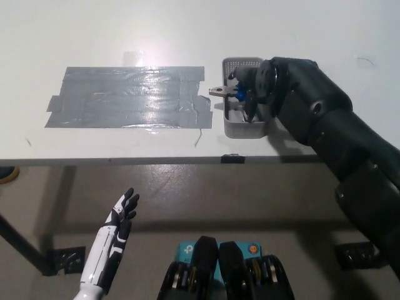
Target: The robot picks the blue plier placed on top of the container and places it on the grey area of the table
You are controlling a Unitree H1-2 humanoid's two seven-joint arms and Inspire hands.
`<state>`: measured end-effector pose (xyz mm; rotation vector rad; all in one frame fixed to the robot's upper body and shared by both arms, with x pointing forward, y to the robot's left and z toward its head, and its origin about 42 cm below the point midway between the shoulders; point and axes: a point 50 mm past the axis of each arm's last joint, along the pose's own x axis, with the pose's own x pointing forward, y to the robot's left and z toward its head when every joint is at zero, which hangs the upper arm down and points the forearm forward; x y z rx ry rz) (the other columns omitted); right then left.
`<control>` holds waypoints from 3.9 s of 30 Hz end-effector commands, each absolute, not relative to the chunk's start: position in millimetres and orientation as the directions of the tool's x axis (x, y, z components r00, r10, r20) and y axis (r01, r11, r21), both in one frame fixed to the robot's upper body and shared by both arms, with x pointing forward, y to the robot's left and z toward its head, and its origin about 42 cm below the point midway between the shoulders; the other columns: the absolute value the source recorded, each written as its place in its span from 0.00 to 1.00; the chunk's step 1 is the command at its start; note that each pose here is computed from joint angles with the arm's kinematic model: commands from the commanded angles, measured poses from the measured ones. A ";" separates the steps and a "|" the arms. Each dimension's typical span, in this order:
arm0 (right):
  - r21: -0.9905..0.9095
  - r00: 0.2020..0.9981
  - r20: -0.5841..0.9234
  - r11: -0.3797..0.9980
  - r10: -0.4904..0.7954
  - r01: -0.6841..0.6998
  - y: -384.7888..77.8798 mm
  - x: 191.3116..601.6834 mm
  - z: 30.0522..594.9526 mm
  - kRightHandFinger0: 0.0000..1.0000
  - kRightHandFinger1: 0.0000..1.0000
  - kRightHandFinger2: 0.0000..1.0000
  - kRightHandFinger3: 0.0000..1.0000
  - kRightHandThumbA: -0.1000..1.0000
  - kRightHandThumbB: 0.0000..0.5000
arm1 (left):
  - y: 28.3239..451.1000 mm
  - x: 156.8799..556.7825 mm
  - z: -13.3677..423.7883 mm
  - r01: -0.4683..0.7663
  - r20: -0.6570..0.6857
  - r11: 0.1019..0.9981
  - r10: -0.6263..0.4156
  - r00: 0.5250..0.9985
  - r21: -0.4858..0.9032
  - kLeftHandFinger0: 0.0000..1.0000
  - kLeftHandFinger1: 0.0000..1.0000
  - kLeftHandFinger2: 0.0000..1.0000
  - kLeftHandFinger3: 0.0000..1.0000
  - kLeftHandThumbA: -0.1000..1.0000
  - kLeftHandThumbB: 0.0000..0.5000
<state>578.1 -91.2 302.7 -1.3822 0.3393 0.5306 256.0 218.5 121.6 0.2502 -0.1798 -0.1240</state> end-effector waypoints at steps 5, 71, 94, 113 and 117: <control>-0.876 0.870 -0.474 0.033 0.134 -0.482 -91.2 580.2 303.6 1.00 1.00 1.00 1.00 1.00 0.75 | 221.3 261.7 137.0 0.079 0.231 0.960 -0.144 0.962 0.268 1.00 1.00 1.00 1.00 1.00 0.01; -0.936 0.847 0.272 -0.077 0.456 0.342 -5.9 568.4 396.0 0.00 0.00 0.20 0.58 0.08 0.72 | 220.2 248.8 134.0 0.144 0.205 0.956 -0.199 0.958 0.255 1.00 1.00 1.00 1.00 1.00 0.06; -0.983 0.813 0.181 0.080 0.554 0.164 76.5 524.7 331.1 0.00 0.00 0.12 0.47 0.00 0.62 | 208.2 242.4 133.7 0.180 0.207 0.950 -0.236 0.950 0.256 1.00 1.00 1.00 1.00 1.00 0.27; -0.979 0.896 -0.081 0.132 0.437 -0.153 23.1 551.4 316.3 1.00 1.00 1.00 1.00 0.93 0.97 | 204.0 253.9 146.4 0.180 0.255 0.942 -0.254 0.933 0.282 1.00 1.00 1.00 1.00 1.00 0.18; -0.982 0.894 -0.022 0.159 0.447 -0.104 22.8 555.2 336.6 1.00 1.00 1.00 1.00 0.96 0.96 | 203.5 254.4 147.4 0.180 0.255 0.945 -0.251 0.934 0.271 1.00 1.00 1.00 1.00 1.00 0.17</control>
